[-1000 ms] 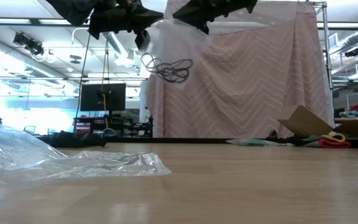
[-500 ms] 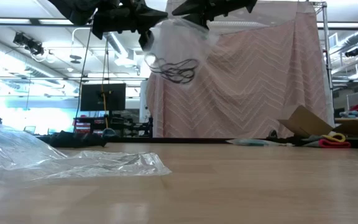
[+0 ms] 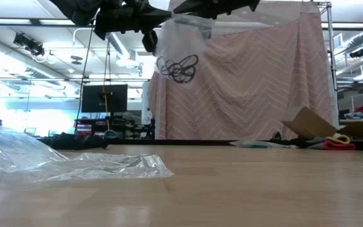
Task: Sort rubber bands
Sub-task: Close the bottom center transparent zip bag
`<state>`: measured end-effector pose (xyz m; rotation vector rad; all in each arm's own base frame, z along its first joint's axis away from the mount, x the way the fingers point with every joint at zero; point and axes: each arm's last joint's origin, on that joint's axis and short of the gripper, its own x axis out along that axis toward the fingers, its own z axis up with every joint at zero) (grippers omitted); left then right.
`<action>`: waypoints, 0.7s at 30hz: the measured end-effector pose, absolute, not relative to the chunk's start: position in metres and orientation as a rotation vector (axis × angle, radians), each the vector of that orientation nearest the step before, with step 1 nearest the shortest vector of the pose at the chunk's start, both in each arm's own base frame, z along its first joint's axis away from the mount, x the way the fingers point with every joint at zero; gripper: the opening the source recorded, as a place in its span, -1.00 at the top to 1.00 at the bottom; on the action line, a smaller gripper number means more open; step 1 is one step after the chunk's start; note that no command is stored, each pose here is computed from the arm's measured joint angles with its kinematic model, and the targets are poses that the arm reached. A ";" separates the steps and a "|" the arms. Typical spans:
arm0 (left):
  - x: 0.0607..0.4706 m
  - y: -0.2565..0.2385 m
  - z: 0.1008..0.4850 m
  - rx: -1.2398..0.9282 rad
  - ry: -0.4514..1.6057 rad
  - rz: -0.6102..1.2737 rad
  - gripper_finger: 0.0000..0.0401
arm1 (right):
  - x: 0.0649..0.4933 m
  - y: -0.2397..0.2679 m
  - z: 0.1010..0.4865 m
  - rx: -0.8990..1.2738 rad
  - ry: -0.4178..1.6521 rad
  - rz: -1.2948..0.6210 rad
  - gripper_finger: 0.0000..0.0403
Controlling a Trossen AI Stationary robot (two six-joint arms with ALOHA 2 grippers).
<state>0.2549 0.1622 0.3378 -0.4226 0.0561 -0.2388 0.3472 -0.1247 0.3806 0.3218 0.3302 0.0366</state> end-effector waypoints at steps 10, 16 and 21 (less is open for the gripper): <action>0.255 0.162 0.338 -0.424 0.057 -0.235 1.00 | 0.347 -0.123 0.380 0.332 0.337 0.031 0.44; 0.255 0.162 0.337 -0.426 0.058 -0.232 1.00 | 0.347 -0.124 0.380 0.334 0.336 0.023 0.44; 0.255 0.163 0.337 -0.430 0.059 -0.229 1.00 | 0.348 -0.124 0.380 0.330 0.336 0.006 0.45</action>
